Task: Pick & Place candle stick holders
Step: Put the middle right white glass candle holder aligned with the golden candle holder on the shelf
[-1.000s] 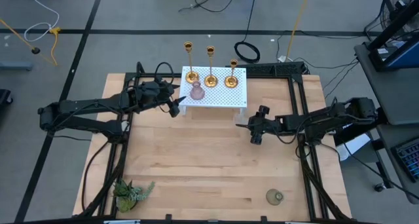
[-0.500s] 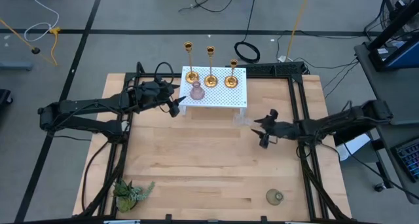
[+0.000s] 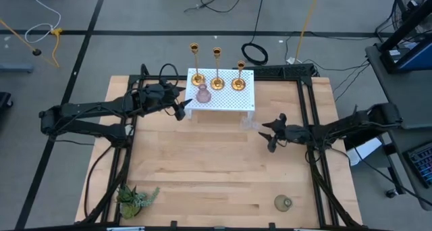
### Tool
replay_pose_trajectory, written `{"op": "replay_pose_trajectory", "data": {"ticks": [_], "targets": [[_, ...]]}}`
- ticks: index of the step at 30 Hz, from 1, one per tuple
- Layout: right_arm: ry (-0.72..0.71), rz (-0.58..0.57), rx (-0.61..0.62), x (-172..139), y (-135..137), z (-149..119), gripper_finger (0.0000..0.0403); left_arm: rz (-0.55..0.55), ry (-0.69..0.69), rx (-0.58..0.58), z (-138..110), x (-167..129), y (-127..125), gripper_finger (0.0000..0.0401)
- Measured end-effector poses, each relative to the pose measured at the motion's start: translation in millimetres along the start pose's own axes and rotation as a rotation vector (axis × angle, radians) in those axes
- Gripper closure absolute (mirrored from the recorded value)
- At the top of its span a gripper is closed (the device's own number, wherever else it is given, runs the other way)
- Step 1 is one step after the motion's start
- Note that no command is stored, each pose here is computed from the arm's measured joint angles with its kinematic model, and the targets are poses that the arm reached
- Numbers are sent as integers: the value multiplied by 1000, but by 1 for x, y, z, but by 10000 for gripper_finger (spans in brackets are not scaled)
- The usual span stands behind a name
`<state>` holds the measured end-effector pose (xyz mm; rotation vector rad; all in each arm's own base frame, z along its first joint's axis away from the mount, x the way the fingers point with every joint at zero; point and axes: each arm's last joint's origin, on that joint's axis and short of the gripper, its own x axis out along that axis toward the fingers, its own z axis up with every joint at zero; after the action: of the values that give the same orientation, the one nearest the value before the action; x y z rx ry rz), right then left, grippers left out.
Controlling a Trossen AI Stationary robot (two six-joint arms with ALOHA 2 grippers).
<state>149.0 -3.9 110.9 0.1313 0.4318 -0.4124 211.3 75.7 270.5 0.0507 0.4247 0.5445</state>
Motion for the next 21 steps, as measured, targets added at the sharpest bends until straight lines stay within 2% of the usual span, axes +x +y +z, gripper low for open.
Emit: {"op": "replay_pose_trajectory", "data": {"ticks": [5, 10, 14, 21], "targets": [[100, -42, 8, 6, -1, -4, 195, -2, -1, 1, 0, 0, 0, 130], [120, -74, 65, 14, -2, -3, 195, -3, -1, 1, 0, 0, 0, 130], [111, -19, 105, 18, -1, -2, 195, -4, -1, 1, 0, 0, 0, 130], [105, 3, 135, 26, -2, -3, 195, -11, -2, 4, 0, 0, 0, 130]]}}
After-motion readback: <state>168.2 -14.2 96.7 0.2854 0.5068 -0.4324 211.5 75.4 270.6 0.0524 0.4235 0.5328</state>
